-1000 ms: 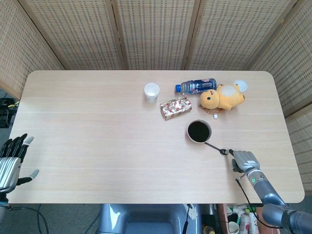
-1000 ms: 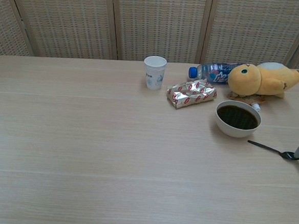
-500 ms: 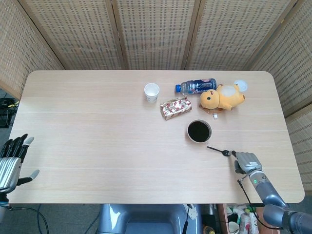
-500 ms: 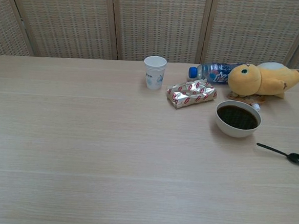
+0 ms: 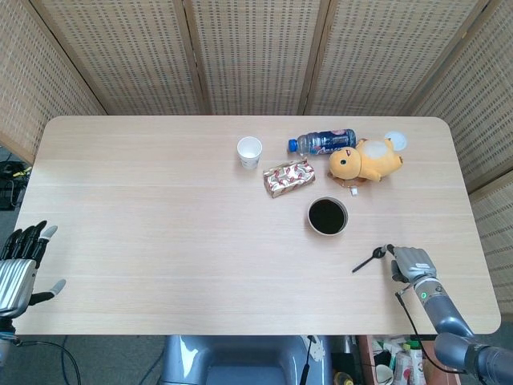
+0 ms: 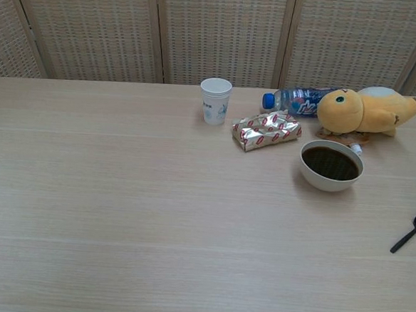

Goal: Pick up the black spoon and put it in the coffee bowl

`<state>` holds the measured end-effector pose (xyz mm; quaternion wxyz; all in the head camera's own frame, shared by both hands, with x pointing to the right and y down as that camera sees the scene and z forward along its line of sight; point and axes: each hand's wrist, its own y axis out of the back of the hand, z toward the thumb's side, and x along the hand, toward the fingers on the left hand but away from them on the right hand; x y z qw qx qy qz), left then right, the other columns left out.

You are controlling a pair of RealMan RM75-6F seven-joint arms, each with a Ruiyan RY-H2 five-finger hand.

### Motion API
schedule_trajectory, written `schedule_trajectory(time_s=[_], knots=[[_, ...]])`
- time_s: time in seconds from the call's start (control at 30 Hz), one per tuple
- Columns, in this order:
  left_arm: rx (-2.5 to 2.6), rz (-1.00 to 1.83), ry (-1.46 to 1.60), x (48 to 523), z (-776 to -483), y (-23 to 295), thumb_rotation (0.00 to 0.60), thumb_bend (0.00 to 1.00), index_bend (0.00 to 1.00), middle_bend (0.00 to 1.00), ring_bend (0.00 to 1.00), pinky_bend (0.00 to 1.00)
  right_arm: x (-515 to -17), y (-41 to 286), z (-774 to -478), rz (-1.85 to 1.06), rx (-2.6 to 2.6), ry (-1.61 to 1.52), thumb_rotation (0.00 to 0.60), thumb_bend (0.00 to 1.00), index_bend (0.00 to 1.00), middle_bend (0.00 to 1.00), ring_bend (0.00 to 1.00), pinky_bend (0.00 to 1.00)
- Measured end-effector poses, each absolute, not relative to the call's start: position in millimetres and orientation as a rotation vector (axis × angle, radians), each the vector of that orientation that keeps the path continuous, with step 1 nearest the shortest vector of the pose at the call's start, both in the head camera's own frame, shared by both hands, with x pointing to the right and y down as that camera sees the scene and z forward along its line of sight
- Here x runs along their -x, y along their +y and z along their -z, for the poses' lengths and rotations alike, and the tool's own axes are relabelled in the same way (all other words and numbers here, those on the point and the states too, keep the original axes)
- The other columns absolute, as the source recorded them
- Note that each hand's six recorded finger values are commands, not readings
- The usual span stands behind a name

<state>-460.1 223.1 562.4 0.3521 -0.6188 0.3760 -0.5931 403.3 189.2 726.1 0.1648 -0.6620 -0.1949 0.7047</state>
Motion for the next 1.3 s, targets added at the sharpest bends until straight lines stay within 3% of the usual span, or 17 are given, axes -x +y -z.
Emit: schedule_trajectory(time_s=[0.27,0.37,0.47,0.6,0.7,0.8,0.9,1.07,1.3], knots=[[1.603,1.539,0.974,461,-564,224,0.600,0.22,0.00,0.00,0.00,0.00,-398,186,-718,-1.976,1.879,-0.559,0.600,1.00,0.25,0.96,1.00,1.00],[1.605,1.537,0.974,461,-564,224,0.600,0.22,0.00,0.00,0.00,0.00,-396,185,-713,-1.960,1.871,-0.564,0.600,0.99,0.27,0.91,1.00,1.00],[1.604,1.536,0.977,461,-564,224,0.600,0.22,0.00,0.00,0.00,0.00,-391,183,-705,-1.930,1.864,-0.576,0.600,0.89,0.30,0.80,0.92,1.00],[1.601,1.532,0.980,461,-563,223,0.600,0.22,0.00,0.00,0.00,0.00,-381,179,-692,-1.858,1.853,-0.595,0.600,0.68,0.39,0.62,0.69,0.91],[1.595,1.528,0.989,462,-561,223,0.600,0.22,0.00,0.00,0.00,0.00,-373,175,-682,-1.788,1.842,-0.613,0.600,0.52,0.41,0.58,0.61,0.86],[1.593,1.531,0.992,463,-560,224,0.600,0.22,0.00,0.00,0.00,0.00,-363,173,-675,-1.705,1.839,-0.620,0.600,0.40,0.42,0.58,0.60,0.85],[1.590,1.533,0.997,465,-559,226,0.600,0.22,0.00,0.00,0.00,0.00,-354,170,-671,-1.627,1.830,-0.623,0.600,0.35,0.43,0.60,0.60,0.85],[1.580,1.532,1.005,467,-556,225,0.600,0.22,0.00,0.00,0.00,0.00,-346,166,-671,-1.501,1.793,-0.588,0.600,0.34,0.46,0.65,0.64,0.85],[1.556,1.528,1.009,470,-550,223,0.600,0.22,0.00,0.00,0.00,0.00,-336,165,-680,-1.412,1.761,-0.491,0.600,0.34,0.50,0.76,0.77,0.91]])
